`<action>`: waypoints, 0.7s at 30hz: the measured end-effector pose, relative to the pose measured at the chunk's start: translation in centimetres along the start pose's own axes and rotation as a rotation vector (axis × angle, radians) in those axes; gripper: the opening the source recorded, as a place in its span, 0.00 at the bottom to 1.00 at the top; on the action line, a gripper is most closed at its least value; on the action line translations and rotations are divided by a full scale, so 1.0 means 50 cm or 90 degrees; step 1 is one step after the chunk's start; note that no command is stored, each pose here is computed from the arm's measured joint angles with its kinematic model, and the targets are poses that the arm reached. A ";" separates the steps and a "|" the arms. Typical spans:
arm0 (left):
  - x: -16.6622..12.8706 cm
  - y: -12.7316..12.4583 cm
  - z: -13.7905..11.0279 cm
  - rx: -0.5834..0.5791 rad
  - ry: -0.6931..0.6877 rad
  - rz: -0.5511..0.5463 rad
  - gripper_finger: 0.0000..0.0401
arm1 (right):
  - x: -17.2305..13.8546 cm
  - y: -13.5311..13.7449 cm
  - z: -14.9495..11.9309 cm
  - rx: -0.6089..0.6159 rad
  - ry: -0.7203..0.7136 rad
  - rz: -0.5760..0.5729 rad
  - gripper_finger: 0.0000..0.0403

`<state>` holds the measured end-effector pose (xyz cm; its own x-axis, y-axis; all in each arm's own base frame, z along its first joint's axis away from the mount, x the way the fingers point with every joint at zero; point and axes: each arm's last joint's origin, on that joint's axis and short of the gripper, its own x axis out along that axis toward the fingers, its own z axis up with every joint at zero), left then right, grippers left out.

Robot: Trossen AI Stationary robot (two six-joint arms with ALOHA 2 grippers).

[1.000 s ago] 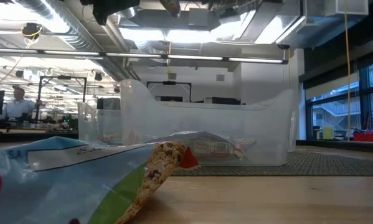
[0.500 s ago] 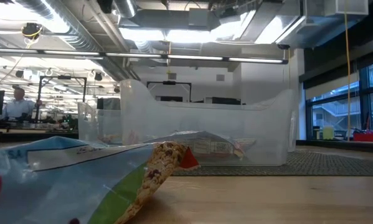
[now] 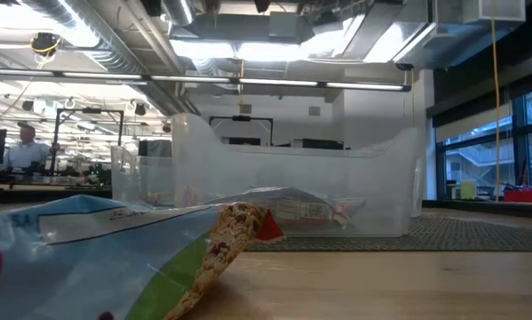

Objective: Pick and place Granola Bars by type
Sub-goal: Put the yellow granola bar into the top left transparent bin

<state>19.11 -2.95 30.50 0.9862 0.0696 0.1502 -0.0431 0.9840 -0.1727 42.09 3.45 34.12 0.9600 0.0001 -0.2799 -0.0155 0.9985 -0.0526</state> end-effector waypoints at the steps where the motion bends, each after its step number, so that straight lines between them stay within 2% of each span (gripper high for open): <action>1: 0.000 0.001 0.000 0.000 -0.001 0.007 0.49 | 0.000 -0.001 0.000 0.001 -0.002 -0.001 0.16; 12: 0.000 0.002 0.000 0.019 -0.001 0.027 0.22 | 0.000 -0.003 -0.001 -0.004 0.004 -0.003 0.16; 17: 0.000 0.003 -0.001 0.029 -0.001 0.030 0.19 | 0.001 -0.011 -0.003 -0.004 0.011 -0.008 0.17; 21: 0.000 0.006 -0.002 0.032 0.003 0.060 0.21 | -0.001 -0.019 -0.015 -0.005 0.050 -0.013 0.26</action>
<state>19.10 -2.69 30.34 0.9780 0.1622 0.1311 -0.1441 0.9800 -0.1375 41.87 2.44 33.48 0.9355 -0.0242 -0.3525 0.0008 0.9978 -0.0663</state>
